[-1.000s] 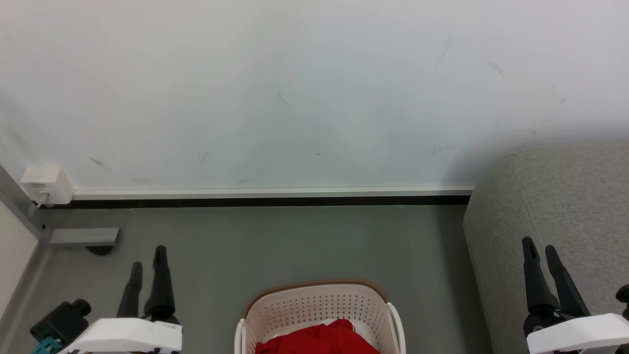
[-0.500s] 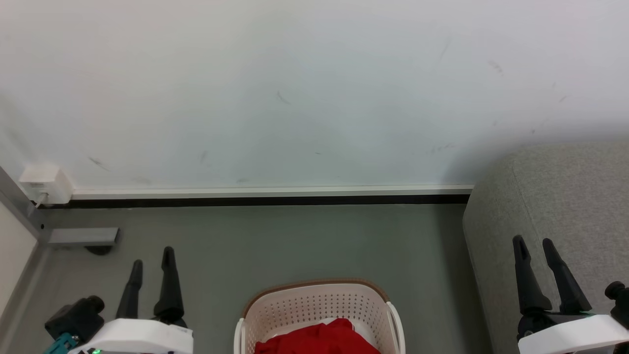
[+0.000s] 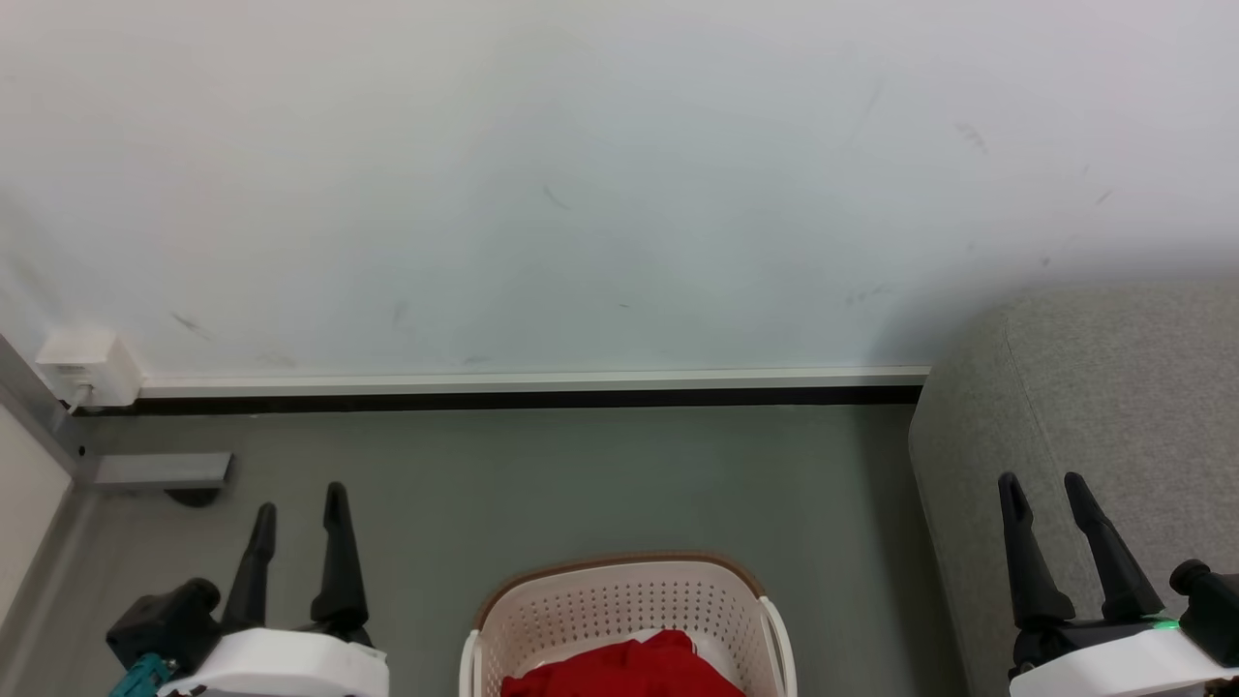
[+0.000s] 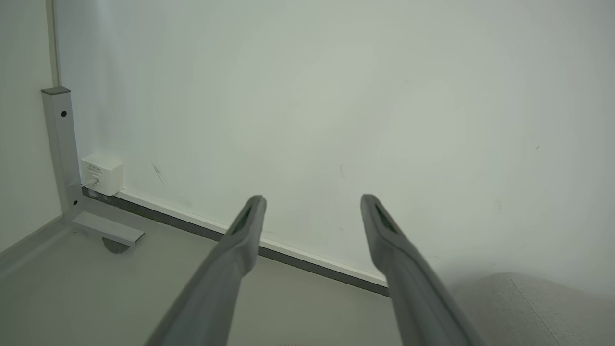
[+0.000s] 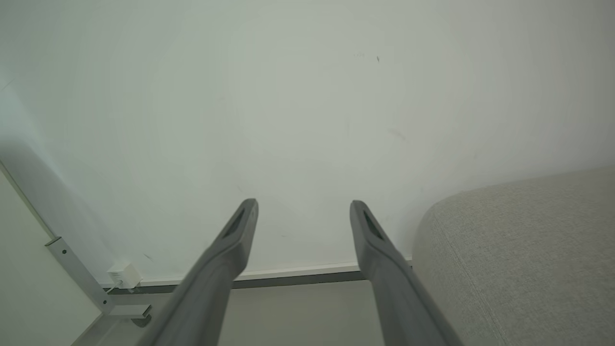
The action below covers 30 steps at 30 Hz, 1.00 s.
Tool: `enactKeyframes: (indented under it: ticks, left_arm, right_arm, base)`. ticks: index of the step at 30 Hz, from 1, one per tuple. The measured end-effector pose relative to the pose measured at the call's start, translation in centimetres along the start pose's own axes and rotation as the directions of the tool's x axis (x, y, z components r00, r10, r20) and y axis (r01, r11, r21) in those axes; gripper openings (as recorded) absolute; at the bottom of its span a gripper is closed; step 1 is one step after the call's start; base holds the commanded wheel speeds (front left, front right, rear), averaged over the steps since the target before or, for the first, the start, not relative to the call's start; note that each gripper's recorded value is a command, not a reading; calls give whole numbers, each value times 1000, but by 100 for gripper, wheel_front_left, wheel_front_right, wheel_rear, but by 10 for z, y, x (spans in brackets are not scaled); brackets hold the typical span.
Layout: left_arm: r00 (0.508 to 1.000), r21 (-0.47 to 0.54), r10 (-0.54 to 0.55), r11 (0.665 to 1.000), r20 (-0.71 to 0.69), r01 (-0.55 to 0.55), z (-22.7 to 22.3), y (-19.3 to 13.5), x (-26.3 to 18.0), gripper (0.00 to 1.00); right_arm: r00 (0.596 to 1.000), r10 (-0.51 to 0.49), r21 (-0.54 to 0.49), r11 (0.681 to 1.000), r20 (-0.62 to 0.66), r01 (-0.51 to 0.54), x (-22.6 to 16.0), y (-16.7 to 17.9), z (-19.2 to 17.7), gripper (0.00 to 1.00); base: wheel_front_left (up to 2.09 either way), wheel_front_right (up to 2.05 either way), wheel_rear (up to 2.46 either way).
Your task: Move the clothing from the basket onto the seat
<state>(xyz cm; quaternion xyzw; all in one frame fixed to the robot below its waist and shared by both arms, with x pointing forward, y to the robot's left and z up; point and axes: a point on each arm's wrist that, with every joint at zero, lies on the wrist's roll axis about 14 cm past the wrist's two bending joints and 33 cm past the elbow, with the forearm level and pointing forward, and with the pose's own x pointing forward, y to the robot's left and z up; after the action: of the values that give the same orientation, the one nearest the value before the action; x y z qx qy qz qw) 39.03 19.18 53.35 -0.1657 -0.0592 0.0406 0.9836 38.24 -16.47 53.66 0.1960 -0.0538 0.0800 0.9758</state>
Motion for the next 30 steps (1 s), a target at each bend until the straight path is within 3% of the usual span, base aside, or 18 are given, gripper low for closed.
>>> enactKeyframes:
  ticks: [30]
  left_arm:
    - [997,257,-63,965,54,47,5,-12,2,100]
  right_arm:
    - [999,43,-190,981,27,-37,-1,5,4,100]
  base:
    - [0,0,0]
